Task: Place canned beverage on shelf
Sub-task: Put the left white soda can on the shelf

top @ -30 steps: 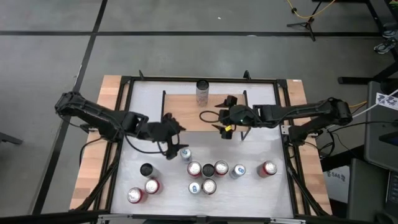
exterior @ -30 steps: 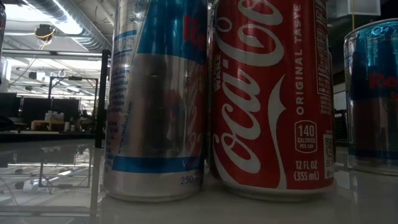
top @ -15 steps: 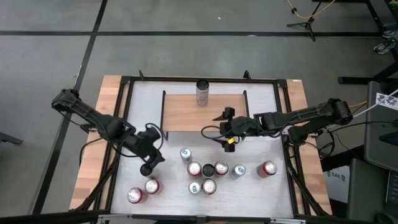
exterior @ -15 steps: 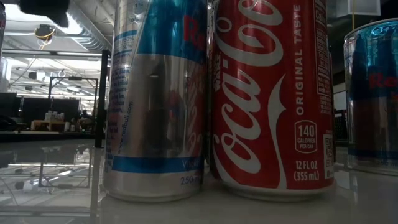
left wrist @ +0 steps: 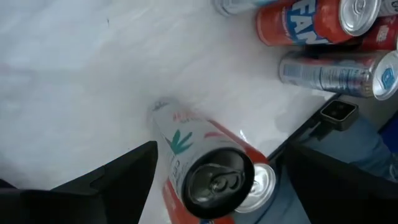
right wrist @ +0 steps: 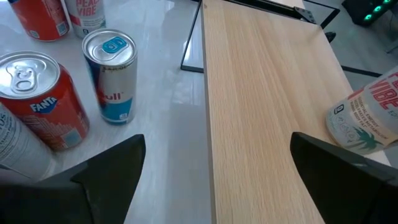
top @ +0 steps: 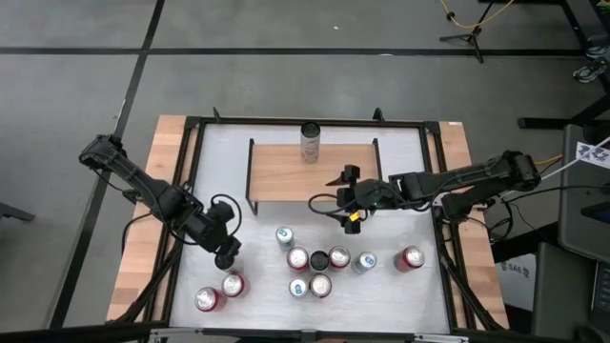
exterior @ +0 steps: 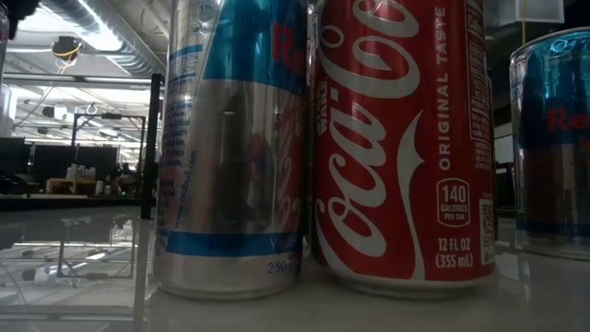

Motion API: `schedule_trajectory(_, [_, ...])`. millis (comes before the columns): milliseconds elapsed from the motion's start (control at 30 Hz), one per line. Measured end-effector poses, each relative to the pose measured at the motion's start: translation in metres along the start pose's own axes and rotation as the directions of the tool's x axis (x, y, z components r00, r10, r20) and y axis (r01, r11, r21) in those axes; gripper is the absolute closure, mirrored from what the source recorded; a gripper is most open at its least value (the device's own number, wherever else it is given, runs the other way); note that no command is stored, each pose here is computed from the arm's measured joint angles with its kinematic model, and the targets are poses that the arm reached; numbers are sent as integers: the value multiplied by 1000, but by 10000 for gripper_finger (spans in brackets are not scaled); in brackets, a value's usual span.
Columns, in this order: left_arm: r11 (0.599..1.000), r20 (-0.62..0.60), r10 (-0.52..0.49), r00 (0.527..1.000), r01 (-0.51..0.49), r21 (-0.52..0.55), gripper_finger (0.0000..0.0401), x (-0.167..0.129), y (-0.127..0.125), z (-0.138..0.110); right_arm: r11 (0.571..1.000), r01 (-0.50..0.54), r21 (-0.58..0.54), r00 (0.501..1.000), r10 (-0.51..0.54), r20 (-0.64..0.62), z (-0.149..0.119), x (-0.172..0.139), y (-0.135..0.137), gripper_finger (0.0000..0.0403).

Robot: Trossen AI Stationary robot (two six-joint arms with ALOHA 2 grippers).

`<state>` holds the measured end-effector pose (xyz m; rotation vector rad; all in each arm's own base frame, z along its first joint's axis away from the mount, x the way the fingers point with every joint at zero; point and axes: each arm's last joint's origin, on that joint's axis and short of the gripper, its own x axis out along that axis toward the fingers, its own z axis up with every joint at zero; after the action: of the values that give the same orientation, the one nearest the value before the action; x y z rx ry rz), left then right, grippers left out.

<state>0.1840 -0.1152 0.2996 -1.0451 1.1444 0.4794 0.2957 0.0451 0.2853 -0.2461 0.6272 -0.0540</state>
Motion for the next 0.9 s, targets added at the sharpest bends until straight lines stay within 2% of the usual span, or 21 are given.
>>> schedule_trajectory(533, [984, -103, -4, 995, -15, -179, 60, -2, -1, -4, 1000, 0, -1, 1000, 0, -1, 0, 0, 0, 11])
schedule_trajectory(733, [981, -72, -70, 995, 56, -188, 60, -19, -17, -3, 1000, 0, -1, 1000, 0, -1, 0, 0, 0, 11])
schedule_trajectory(900, [982, -96, -36, 995, 18, -187, 60, -17, -34, -7, 1000, 0, -1, 1000, 0, -2, 0, 0, 0, 10])
